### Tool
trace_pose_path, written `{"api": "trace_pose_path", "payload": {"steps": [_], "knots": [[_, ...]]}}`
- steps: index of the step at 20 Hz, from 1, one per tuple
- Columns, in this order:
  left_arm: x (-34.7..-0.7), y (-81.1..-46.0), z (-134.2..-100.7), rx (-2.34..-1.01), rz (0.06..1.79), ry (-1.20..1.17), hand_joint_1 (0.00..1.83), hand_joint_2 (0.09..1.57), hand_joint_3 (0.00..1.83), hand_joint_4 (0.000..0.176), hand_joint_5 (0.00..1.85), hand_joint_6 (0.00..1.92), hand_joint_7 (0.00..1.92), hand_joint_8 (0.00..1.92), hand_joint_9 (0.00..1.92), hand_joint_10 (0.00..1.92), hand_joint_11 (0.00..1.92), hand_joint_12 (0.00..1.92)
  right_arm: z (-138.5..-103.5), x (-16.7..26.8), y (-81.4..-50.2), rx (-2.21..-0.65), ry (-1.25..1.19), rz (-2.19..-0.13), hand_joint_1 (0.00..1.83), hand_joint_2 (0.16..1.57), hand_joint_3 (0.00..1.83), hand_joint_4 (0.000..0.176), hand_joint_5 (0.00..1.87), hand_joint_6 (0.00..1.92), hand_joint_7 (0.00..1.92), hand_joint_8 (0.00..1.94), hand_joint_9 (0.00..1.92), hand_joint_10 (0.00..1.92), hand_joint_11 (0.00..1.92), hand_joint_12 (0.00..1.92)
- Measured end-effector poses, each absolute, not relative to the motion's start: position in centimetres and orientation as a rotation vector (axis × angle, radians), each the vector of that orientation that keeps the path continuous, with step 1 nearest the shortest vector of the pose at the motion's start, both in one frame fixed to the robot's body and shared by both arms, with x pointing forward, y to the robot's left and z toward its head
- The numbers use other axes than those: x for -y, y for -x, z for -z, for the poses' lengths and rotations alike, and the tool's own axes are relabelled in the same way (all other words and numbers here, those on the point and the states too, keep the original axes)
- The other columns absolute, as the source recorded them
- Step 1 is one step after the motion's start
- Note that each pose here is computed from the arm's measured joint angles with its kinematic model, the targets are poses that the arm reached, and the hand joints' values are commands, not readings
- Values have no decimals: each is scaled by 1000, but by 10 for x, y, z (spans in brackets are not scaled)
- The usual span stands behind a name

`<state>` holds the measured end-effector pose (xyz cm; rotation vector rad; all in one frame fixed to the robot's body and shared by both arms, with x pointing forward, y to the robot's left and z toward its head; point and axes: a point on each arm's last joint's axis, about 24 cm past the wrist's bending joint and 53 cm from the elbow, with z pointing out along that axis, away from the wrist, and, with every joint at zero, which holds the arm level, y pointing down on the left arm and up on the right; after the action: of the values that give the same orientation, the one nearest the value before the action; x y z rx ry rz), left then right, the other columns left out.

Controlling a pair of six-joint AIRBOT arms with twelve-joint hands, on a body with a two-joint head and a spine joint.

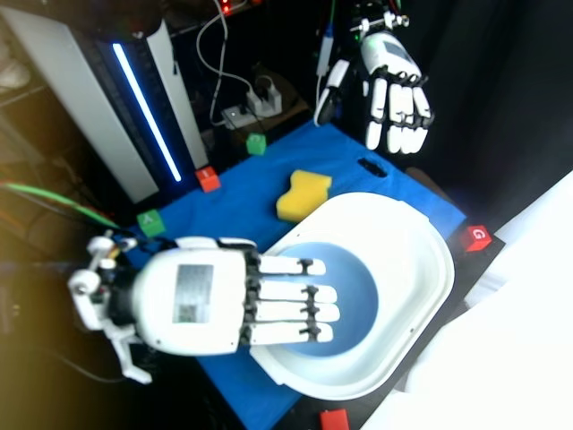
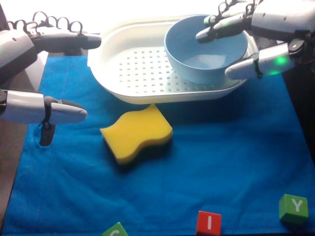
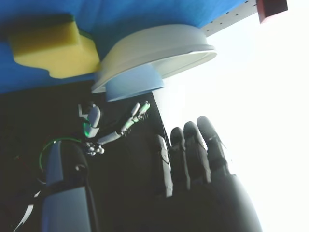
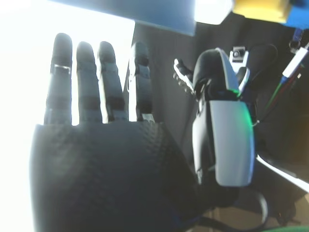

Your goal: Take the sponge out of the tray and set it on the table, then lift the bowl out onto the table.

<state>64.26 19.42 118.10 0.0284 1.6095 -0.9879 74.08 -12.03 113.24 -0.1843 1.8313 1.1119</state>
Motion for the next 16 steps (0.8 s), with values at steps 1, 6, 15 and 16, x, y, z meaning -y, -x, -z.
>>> {"api": "trace_pose_path", "payload": {"steps": [1,6,15,16], "knots": [[-194,-643,-1181,-1609,988,-29,771,910,0,88,388,0,335,0,284,2,0,746,-1127,116,-742,-1843,193,-1101,543,1154,1,91,403,3,258,1,189,1,0,602],[-191,-642,-1178,-1615,994,-31,735,916,2,102,384,0,337,1,277,0,0,751,-1110,104,-742,-1881,235,-1060,475,1185,0,121,357,2,255,1,204,1,0,682],[-188,-643,-1174,-1620,1020,-15,821,915,2,46,431,3,369,1,322,5,0,818,-1095,90,-749,-1914,280,-988,546,1188,3,88,380,7,257,6,200,6,12,403],[-188,-643,-1175,-1620,1019,-15,825,920,4,39,436,5,374,3,321,4,0,817,-1094,88,-749,-1916,290,-980,521,1194,5,88,382,6,258,4,200,5,12,407]]}}
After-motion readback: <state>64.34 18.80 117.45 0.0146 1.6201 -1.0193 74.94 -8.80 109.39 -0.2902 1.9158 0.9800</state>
